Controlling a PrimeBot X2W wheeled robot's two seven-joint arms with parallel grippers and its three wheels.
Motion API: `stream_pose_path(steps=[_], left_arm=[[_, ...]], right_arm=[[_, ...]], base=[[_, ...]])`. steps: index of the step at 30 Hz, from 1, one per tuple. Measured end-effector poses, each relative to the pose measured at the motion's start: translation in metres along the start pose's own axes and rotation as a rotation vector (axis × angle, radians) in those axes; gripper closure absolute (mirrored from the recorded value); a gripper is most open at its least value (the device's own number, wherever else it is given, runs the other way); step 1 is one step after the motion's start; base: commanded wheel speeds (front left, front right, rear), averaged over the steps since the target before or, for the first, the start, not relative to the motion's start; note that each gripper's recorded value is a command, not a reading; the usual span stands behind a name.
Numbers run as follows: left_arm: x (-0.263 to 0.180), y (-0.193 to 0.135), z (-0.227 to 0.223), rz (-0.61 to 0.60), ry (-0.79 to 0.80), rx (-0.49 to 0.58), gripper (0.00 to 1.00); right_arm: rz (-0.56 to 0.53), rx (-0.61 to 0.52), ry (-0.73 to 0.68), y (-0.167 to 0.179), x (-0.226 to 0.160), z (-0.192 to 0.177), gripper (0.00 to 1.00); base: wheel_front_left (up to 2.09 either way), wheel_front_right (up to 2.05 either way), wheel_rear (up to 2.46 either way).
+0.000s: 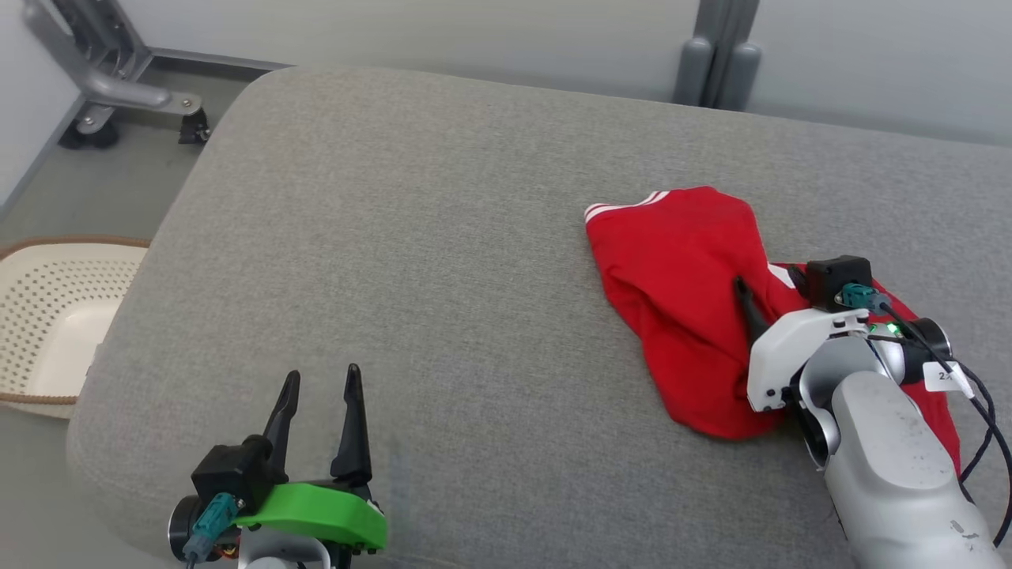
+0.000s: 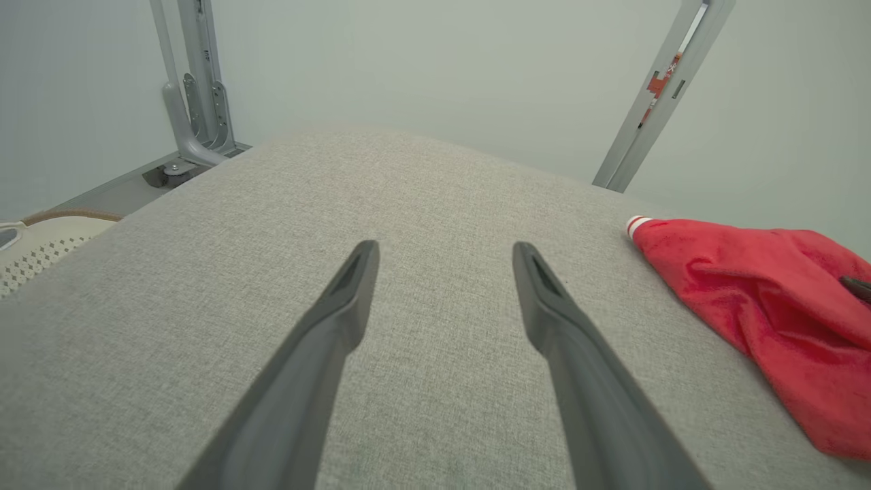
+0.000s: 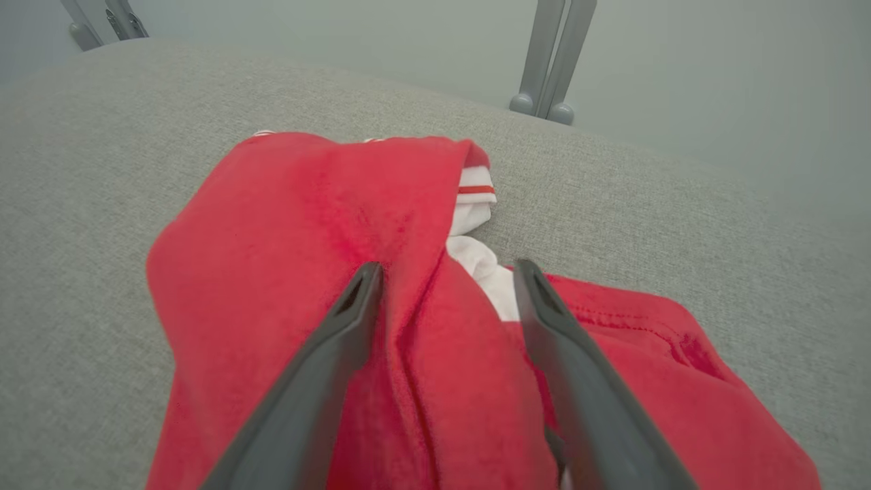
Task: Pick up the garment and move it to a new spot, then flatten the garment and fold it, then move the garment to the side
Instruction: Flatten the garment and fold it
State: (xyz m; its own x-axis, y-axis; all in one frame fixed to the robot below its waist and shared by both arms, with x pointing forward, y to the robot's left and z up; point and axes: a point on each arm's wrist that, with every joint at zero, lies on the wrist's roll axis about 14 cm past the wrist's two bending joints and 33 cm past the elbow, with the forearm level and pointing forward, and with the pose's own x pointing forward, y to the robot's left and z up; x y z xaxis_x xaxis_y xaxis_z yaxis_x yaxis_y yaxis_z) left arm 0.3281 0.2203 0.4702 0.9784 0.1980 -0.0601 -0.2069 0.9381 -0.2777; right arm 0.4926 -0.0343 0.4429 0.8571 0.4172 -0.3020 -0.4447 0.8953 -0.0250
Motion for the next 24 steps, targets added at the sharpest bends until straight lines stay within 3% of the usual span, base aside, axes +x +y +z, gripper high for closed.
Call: stream_pose_path(steps=[1,2,3,17,24], left_arm=[[-0.002,0.005,0.002,0.015,-0.005,0.000,0.00],[-0.004,0.009,0.003,0.028,-0.008,0.001,0.00],[-0.006,0.013,0.004,0.040,-0.011,0.001,0.00],[-0.021,0.022,0.008,0.069,-0.031,-0.004,0.00],[-0.022,0.020,0.008,0.058,-0.031,-0.004,0.00]], right_arm=[[0.009,-0.001,-0.008,0.004,0.004,0.002,0.69],[0.021,-0.002,-0.020,0.009,0.008,0.006,0.91],[0.035,0.000,-0.035,0.015,0.012,0.010,1.00],[0.285,-0.101,-0.293,0.111,0.009,0.081,1.00],[0.500,-0.172,-0.181,0.179,-0.022,0.030,1.00]], base=[[0.00,0.00,0.00],[0.00,0.00,0.00],[0.00,0.00,0.00],[0.00,0.00,0.00],[0.00,0.00,0.00]])
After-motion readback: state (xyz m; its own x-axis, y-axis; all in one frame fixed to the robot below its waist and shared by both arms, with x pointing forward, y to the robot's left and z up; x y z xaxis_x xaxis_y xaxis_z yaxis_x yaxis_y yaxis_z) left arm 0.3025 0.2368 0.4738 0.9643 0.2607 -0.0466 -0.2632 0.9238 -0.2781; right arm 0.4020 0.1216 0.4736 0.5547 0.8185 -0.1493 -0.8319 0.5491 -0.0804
